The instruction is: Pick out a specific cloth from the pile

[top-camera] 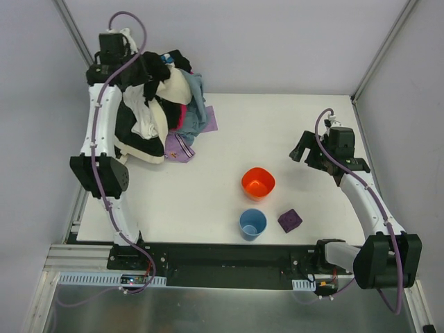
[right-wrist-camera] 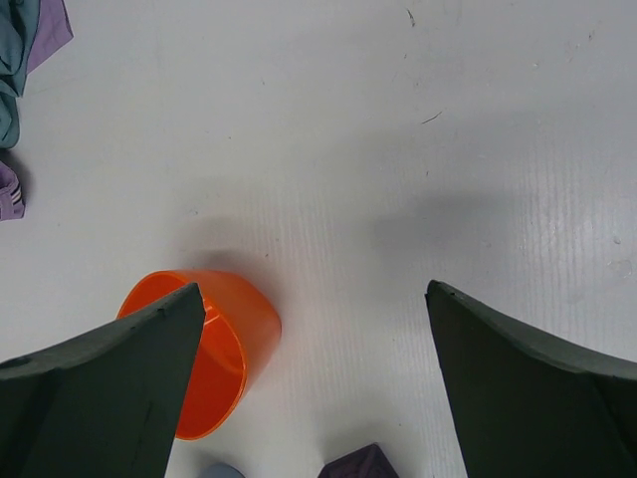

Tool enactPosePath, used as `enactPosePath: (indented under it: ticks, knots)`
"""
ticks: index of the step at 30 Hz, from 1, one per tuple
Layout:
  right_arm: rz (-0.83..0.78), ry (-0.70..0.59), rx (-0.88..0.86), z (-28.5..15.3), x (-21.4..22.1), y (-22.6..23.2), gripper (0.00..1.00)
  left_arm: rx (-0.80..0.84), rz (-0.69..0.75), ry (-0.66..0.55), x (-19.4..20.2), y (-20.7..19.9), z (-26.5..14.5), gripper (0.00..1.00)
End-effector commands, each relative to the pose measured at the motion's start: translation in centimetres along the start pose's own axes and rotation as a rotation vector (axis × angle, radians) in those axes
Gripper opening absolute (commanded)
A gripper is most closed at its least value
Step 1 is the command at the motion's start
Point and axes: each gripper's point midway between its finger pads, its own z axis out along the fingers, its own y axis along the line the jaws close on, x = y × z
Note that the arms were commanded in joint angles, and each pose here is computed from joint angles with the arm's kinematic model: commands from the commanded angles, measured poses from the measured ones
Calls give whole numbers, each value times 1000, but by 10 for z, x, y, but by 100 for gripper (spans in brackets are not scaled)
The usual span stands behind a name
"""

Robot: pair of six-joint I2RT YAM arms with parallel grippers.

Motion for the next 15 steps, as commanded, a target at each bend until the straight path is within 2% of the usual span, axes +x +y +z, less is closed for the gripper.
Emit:
enactPosePath:
  ticks: [1,6,15]
  knots:
    - [-3,-30,-36,-7,-11,9,96,-235,-96,-191,-46,79,-61,0]
    - [6,-22,-51,-4,-8,11,96,-412,-206,-82,4,148,-55,0]
    - [1,-17,-53,-3,-6,10,96,-547,-287,199,114,207,-20,0]
